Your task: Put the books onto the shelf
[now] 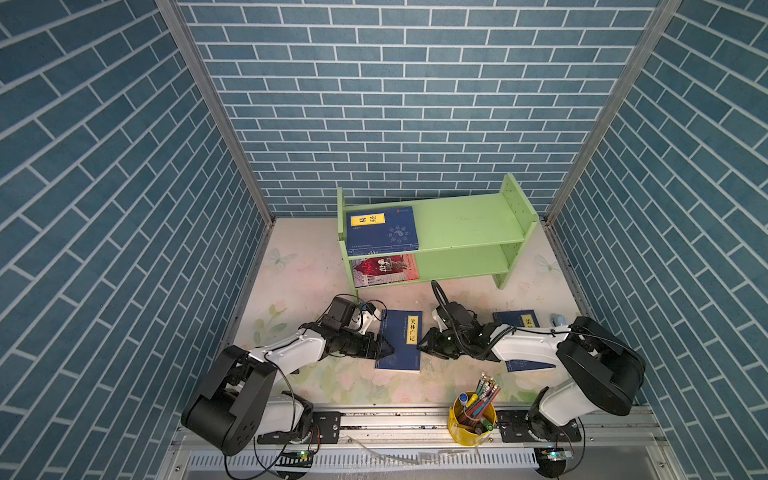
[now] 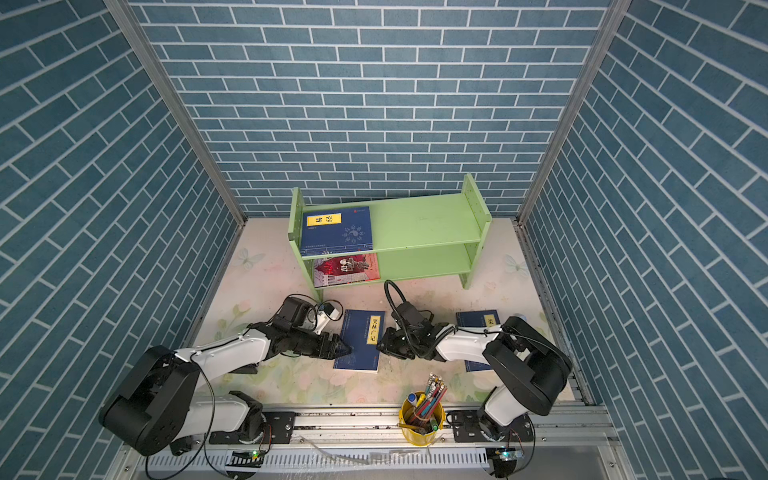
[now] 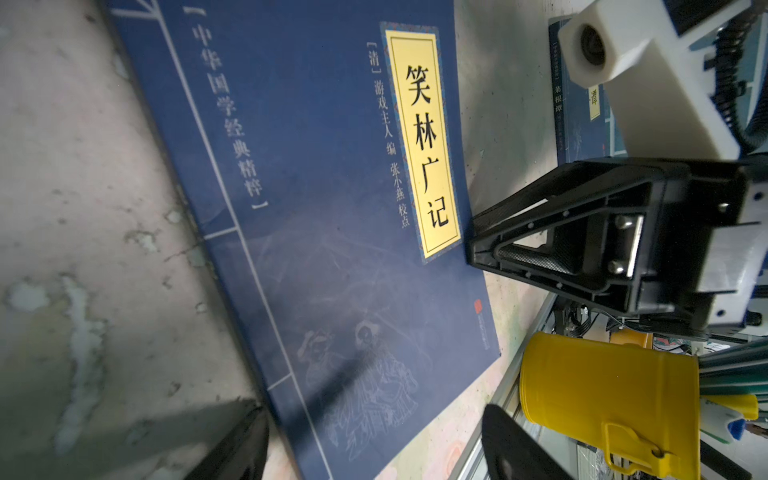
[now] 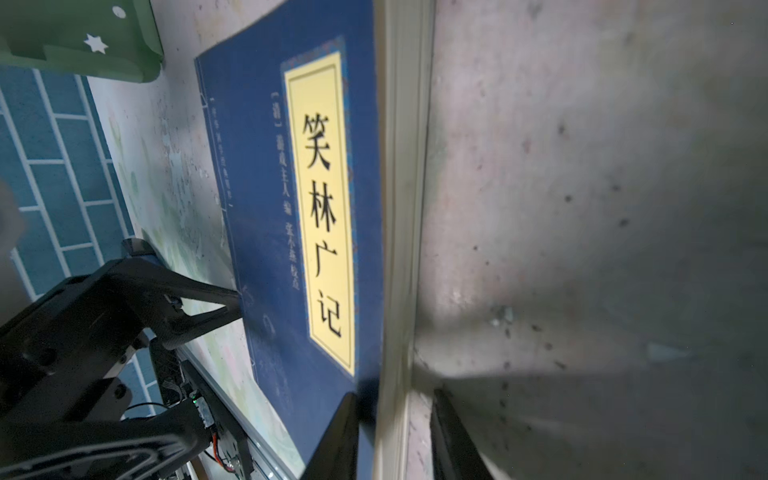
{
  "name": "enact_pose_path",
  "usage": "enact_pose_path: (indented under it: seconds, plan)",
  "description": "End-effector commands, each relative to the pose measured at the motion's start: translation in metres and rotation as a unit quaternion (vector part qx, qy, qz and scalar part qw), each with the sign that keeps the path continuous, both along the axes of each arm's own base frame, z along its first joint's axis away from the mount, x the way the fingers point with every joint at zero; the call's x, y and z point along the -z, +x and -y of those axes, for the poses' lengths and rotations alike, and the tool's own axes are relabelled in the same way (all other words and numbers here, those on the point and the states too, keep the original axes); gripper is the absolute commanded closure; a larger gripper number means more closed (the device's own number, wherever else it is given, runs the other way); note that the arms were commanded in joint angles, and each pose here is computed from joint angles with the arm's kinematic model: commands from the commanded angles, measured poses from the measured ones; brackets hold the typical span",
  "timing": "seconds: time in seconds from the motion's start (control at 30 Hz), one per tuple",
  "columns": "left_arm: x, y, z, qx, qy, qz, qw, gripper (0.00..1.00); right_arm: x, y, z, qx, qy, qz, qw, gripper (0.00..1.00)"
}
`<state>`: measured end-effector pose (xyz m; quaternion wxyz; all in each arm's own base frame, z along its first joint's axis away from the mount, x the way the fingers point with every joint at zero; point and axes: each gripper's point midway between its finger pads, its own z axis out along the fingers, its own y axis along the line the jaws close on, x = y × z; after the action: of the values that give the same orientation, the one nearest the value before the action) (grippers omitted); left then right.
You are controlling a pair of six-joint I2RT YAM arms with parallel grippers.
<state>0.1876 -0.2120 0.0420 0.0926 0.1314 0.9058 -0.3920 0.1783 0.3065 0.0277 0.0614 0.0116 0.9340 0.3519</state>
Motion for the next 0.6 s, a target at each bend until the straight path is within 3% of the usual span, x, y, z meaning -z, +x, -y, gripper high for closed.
enact_pose_path:
  seconds: [0.0,0.27,0.57]
  plan:
    - [0.008,-0.002,-0.007,-0.008,0.03,-0.013,0.999,0.17,0.013,-0.001,0.012,0.022,-0.041,-0.016,0.999,0.66]
    - [0.01,-0.003,0.0,0.004,0.012,-0.019,1.0,0.17,0.013,0.002,-0.01,0.014,0.014,-0.024,1.0,0.62]
    - [0.005,-0.002,0.003,0.009,-0.002,-0.015,1.0,0.17,0.009,0.008,-0.027,0.009,0.048,-0.024,0.999,0.65]
